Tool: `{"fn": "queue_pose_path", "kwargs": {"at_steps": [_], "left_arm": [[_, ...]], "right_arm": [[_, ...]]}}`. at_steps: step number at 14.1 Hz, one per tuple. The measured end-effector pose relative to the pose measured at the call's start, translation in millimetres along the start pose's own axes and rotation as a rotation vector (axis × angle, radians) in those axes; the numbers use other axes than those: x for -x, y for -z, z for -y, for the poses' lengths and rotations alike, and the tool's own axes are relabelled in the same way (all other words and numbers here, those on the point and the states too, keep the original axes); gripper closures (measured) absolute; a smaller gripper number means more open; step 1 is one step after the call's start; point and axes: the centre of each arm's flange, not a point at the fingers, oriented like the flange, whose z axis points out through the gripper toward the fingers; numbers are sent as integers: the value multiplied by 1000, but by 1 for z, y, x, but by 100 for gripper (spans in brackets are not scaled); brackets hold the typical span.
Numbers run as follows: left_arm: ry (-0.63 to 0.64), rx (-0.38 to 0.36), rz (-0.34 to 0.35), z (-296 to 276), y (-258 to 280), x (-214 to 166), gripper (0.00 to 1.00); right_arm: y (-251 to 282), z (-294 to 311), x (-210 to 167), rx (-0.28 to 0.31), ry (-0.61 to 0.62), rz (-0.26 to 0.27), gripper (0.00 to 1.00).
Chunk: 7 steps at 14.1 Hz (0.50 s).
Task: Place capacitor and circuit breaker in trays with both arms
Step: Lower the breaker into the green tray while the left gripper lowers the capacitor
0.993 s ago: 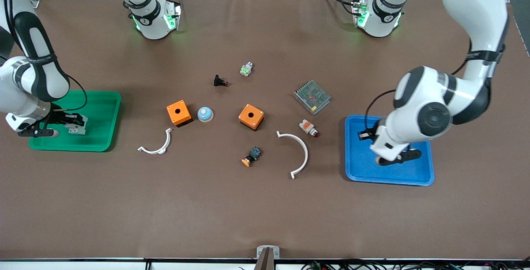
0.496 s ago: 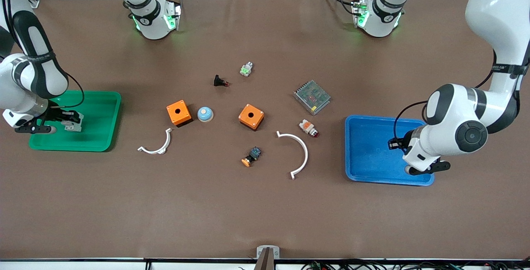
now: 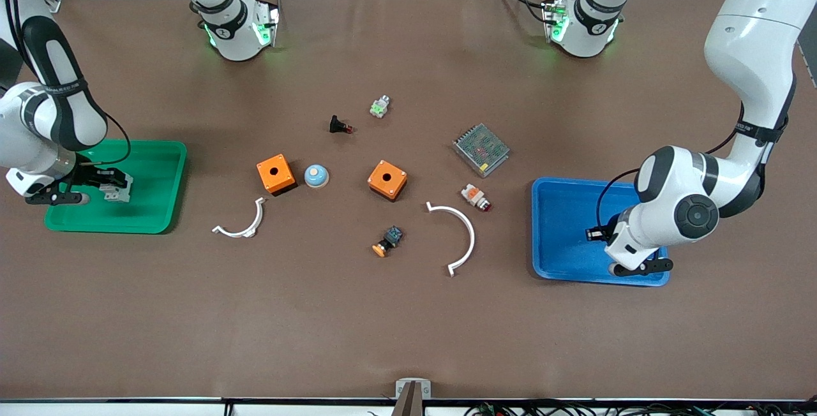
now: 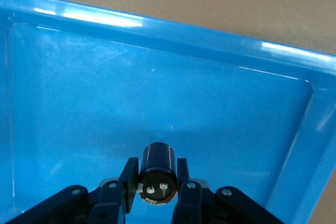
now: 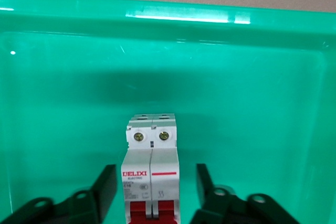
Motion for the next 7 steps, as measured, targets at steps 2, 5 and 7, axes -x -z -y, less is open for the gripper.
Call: {"fn": "queue_pose_path", "kwargs": {"at_steps": [2, 5, 7], "left_arm": [[1, 12, -15, 0, -3, -2, 66], [-2, 14, -17, -1, -7, -2, 66], [-3, 13, -16, -1, -8, -2, 59]], "right_arm": [[6, 3, -1, -6, 18, 32, 6], [71, 18, -29, -15, 74, 109, 0], [140, 44, -58, -7, 99, 136, 0]]}}
